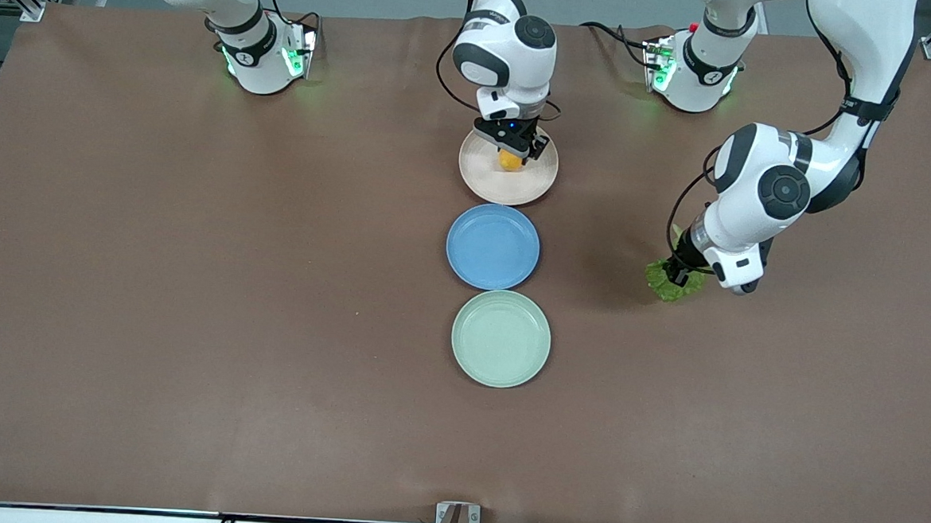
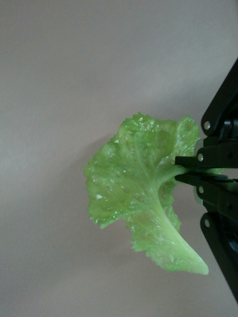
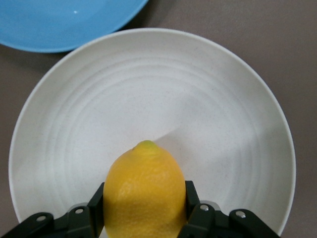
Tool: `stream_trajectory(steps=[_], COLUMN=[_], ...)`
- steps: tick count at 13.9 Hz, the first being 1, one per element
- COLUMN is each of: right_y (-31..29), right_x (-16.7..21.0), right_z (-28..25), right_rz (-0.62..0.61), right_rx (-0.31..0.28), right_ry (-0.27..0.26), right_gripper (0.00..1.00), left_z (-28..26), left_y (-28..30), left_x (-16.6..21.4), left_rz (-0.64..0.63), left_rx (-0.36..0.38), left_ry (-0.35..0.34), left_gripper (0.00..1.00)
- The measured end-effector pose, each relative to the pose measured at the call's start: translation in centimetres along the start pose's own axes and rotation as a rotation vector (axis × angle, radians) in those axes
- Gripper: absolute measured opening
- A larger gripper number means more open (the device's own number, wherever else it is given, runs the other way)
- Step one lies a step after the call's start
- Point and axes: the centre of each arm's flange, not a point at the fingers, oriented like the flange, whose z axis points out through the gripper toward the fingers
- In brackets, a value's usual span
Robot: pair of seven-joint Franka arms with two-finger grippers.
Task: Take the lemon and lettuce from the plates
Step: 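Place the lettuce with the left gripper while the right gripper lifts the lemon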
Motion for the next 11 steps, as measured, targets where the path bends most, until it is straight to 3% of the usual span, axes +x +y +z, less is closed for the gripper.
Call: stream_trajectory(steps=[2,5,7,10,11], right_y=[-0.6,-1.5,-1.1,1.8,3.3], right_x=[1.5,6.9,12.8,22.9,26.4], right_z=[-0.7,-5.2,-8.4,-8.9,-8.6], right_rz=[0.013,-0.018,-0.049,-0.126,-0.157], right_rx=[0.002,-0.028,-0.031,-0.056,-0.068], right_ry=[0.008,0.013,0.009,-0.003,-0.011], right_gripper=[0.63,0.63,0.63,0.63,0.63], left_z=[1.6,3.2,4.2,5.5,5.7], left_y=[-1.5,-2.4,-2.5,-2.8,-2.8], left_x=[0.8,1.0,1.1,1.2,1.2], left_rz=[-0.004,0.0,0.007,0.01,0.014], left_rx=[-0.019,-0.032,-0.042,-0.041,-0.042], left_ry=[0.0,-0.009,-0.017,-0.03,-0.032], left_gripper=[0.07,0.07,0.07,0.07,0.13])
